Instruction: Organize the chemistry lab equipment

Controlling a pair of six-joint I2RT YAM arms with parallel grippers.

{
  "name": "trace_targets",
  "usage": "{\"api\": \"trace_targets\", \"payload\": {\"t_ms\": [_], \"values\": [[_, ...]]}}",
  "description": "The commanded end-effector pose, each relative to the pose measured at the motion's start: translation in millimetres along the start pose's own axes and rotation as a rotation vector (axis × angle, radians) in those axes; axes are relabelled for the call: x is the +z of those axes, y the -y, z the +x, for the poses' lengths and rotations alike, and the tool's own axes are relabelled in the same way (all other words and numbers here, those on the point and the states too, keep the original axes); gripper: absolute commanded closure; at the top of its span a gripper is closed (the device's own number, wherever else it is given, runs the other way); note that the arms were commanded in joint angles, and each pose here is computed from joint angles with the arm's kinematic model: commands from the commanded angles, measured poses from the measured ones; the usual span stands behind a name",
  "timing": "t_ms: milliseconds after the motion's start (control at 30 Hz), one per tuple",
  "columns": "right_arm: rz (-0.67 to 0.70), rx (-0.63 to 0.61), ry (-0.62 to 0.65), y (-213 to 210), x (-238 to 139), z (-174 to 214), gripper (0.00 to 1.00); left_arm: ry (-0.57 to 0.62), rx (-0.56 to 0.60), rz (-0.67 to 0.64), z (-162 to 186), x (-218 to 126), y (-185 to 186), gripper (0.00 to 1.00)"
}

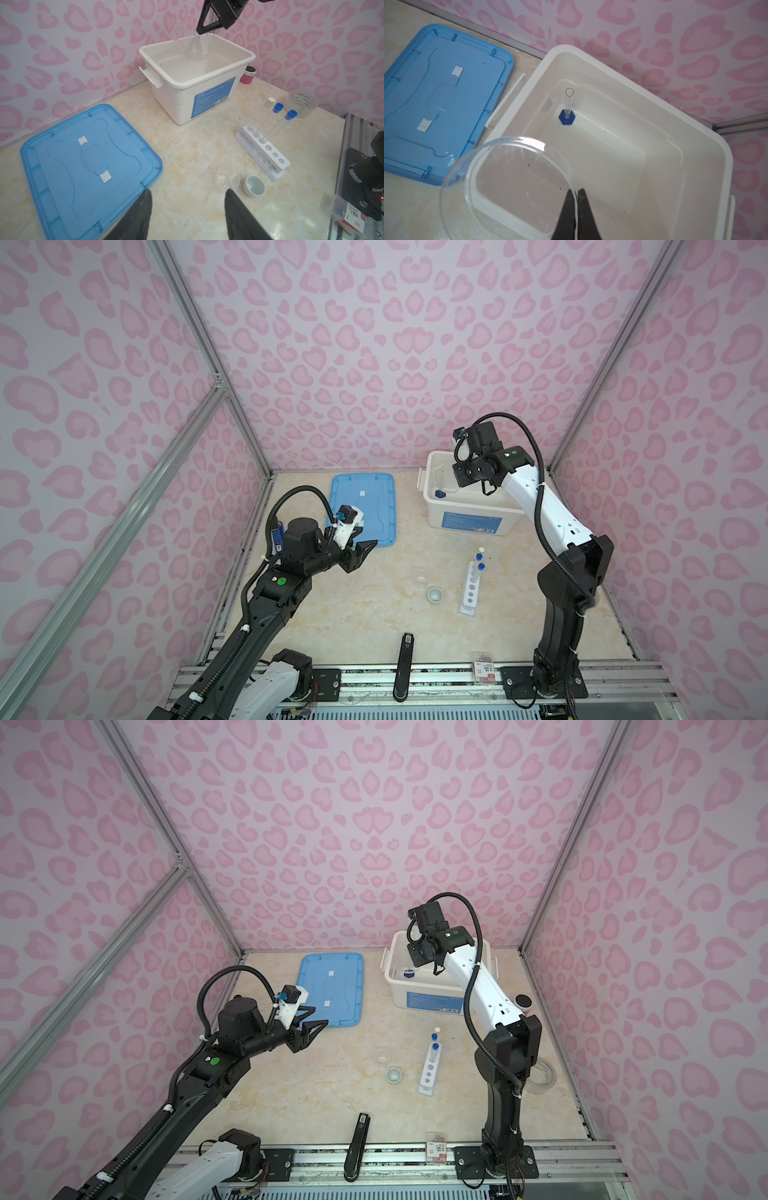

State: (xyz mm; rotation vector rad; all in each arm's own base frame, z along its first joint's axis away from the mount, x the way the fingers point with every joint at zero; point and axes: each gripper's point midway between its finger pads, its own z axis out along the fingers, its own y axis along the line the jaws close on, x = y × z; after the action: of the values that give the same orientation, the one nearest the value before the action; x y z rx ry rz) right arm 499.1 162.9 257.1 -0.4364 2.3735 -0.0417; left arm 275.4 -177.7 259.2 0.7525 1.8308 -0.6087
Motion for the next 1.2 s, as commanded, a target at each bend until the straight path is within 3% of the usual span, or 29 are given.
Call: {"api": "trace_targets", "payload": {"t_ms": [0,333,1167], "values": [[-0.001,-0.003,-0.019,5.6,22.1,1.2,0.95,0.005,0.01,-0.008,-1.4,-0.5,-1.0,0.42],[0.005,0.027,-0.054,8.9,73.7,8.5,0.95,-0.016,-0.003,-0.011,3.1,3.6,-3.6,0.42],[-0.051,0.009,-0.203,-0.6,136.6,46.2,0.95,-0.049,-0.015,-0.021,9.5,12.3,-10.1,0.42]]}}
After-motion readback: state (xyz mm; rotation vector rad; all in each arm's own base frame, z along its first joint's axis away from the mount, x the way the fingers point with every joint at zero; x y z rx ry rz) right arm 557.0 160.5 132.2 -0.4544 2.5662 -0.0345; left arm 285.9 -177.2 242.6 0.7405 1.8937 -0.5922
